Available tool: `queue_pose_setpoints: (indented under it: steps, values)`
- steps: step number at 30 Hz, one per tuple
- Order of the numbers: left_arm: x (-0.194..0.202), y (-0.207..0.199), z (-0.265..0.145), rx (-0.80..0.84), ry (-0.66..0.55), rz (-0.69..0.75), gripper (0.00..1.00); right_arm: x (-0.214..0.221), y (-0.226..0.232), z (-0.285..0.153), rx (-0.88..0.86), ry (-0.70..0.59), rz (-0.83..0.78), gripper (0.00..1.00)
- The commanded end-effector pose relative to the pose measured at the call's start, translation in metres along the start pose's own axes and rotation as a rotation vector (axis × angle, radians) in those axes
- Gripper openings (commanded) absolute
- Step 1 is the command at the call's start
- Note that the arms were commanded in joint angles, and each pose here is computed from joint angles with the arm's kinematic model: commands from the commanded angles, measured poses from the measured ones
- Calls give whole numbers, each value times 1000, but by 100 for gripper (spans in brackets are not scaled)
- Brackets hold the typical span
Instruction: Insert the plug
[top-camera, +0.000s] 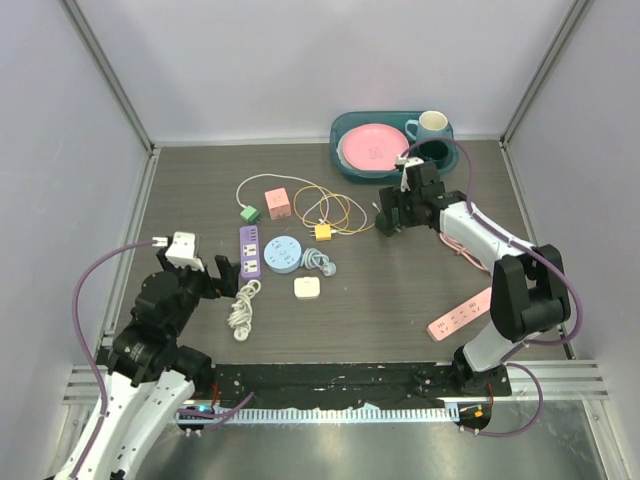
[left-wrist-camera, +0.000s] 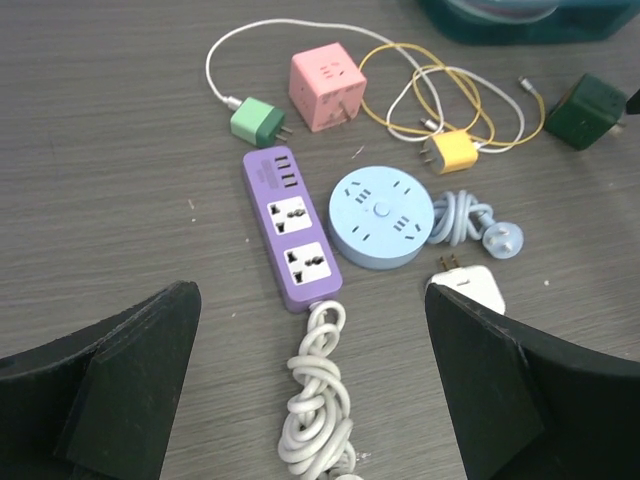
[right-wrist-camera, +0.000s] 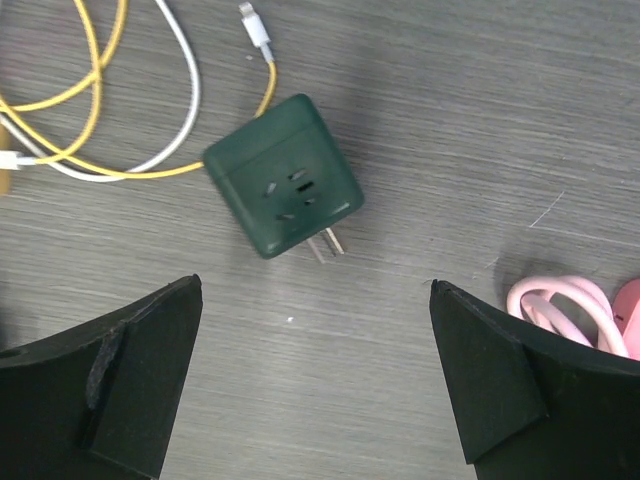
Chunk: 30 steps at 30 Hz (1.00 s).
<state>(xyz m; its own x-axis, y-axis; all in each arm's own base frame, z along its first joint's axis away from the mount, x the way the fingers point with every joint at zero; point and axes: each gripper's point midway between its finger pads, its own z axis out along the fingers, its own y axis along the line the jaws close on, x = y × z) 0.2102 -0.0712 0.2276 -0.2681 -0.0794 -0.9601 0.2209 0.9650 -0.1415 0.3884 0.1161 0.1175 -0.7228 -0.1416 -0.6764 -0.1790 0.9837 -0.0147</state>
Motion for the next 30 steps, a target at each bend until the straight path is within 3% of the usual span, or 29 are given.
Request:
queue_pose_setpoints:
  steps: [1,14,30]
  values:
    - [-11,9,6,-53,-54,37,100,-24,-1,17,-131,-67,-84,99]
    - [2,13,19,-80,16,59,100,-8,10,57,-338,42,-218,98]
    - [10,0,25,5,37,95,100,13,8,71,-340,97,-262,80]
